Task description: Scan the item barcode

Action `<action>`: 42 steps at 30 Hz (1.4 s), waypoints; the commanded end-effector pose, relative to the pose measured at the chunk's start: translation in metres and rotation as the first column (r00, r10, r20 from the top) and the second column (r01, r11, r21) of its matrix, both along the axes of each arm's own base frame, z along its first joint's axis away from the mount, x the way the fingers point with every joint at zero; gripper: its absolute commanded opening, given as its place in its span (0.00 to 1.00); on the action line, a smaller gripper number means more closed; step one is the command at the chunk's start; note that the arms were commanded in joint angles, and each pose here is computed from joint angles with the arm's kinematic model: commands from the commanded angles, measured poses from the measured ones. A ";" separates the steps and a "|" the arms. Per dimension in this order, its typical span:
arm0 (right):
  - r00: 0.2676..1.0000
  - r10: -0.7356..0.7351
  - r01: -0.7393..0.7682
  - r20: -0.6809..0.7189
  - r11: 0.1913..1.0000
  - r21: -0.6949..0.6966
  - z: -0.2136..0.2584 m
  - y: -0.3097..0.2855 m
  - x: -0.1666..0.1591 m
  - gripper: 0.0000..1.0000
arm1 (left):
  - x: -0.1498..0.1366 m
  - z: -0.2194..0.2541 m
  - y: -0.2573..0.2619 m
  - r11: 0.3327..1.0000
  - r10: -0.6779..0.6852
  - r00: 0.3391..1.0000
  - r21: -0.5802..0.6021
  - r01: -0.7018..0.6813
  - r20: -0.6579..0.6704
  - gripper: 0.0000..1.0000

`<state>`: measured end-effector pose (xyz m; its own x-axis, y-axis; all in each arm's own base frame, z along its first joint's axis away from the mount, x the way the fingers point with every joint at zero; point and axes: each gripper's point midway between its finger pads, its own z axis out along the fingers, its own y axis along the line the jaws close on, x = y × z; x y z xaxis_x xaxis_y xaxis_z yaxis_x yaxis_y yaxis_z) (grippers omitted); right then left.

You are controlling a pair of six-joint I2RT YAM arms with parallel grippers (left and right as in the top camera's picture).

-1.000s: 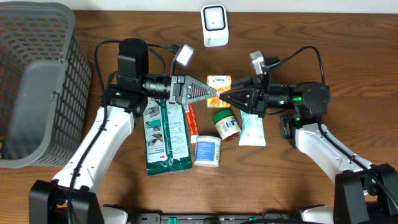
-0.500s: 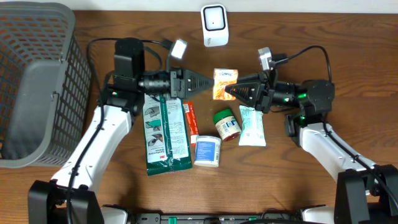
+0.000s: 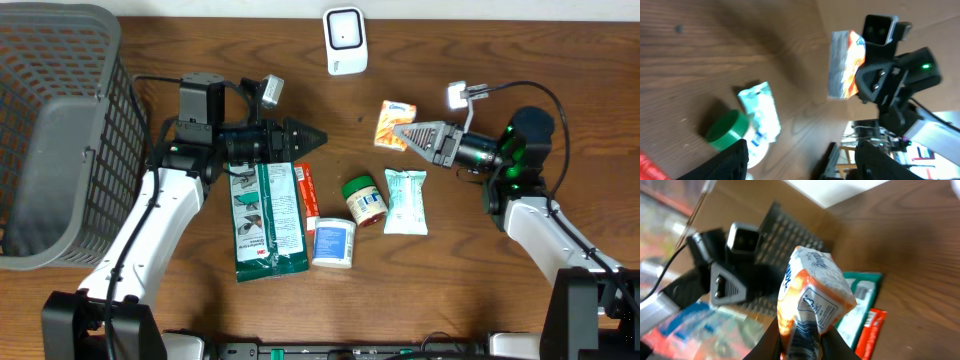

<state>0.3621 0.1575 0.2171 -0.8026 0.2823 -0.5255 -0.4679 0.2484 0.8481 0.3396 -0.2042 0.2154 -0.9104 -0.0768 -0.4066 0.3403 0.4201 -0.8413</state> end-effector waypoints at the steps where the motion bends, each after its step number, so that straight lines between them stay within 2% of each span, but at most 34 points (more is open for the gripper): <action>1: 0.991 -0.132 0.132 0.002 0.990 -0.057 -0.012 -0.016 0.020 0.03 | 0.007 -0.013 0.007 0.997 0.028 0.999 0.073 -0.030 0.039 0.68; 5: 0.952 -0.298 0.277 -0.069 0.936 -0.218 -0.056 -0.035 0.034 0.03 | 0.007 -0.015 0.007 0.996 0.031 0.999 0.078 -0.034 0.034 0.68; 10: 0.910 -0.402 0.322 -0.103 0.840 -0.436 -0.091 -0.056 0.031 0.01 | 0.005 -0.019 0.009 0.995 0.033 0.999 0.095 -0.035 0.022 0.68; 13: 0.874 -0.478 0.338 -0.083 0.722 -0.604 -0.087 -0.080 0.023 0.01 | 0.005 -0.029 0.014 0.988 0.051 0.999 0.143 -0.053 0.015 0.68; 16: 0.847 -0.529 0.311 -0.050 0.569 -0.761 -0.070 -0.105 0.008 0.01 | 0.006 -0.039 0.021 0.976 0.090 0.996 0.198 -0.087 -0.004 0.68; 19: 0.814 -0.579 0.236 -0.053 0.413 -0.879 -0.061 -0.126 -0.015 0.02 | 0.007 -0.045 0.026 0.966 0.115 0.993 0.234 -0.108 -0.017 0.68; 22: 0.791 -0.605 0.123 -0.096 0.310 -0.943 -0.074 -0.138 -0.042 0.02 | 0.008 -0.051 0.030 0.956 0.138 0.990 0.266 -0.127 -0.024 0.68; 26: 0.780 -0.607 0.031 -0.153 0.282 -0.959 -0.099 -0.140 -0.056 0.02 | 0.011 -0.060 0.040 0.931 0.183 0.983 0.326 -0.165 -0.024 0.68; 31: 0.774 -0.604 -0.020 -0.189 0.275 -0.961 -0.128 -0.140 -0.052 0.02 | 0.011 -0.065 0.045 0.915 0.205 0.978 0.359 -0.182 -0.027 0.68; 36: 0.814 -0.527 -0.095 -0.244 0.293 -0.951 -0.156 -0.127 -0.044 0.08 | 0.011 -0.065 0.045 0.915 0.206 0.978 0.360 -0.182 -0.028 0.68; 42: 0.805 -0.520 -0.152 -0.286 0.285 -0.946 -0.176 -0.124 -0.046 0.51 | 0.011 -0.065 0.045 0.915 0.205 0.978 0.361 -0.182 -0.027 0.68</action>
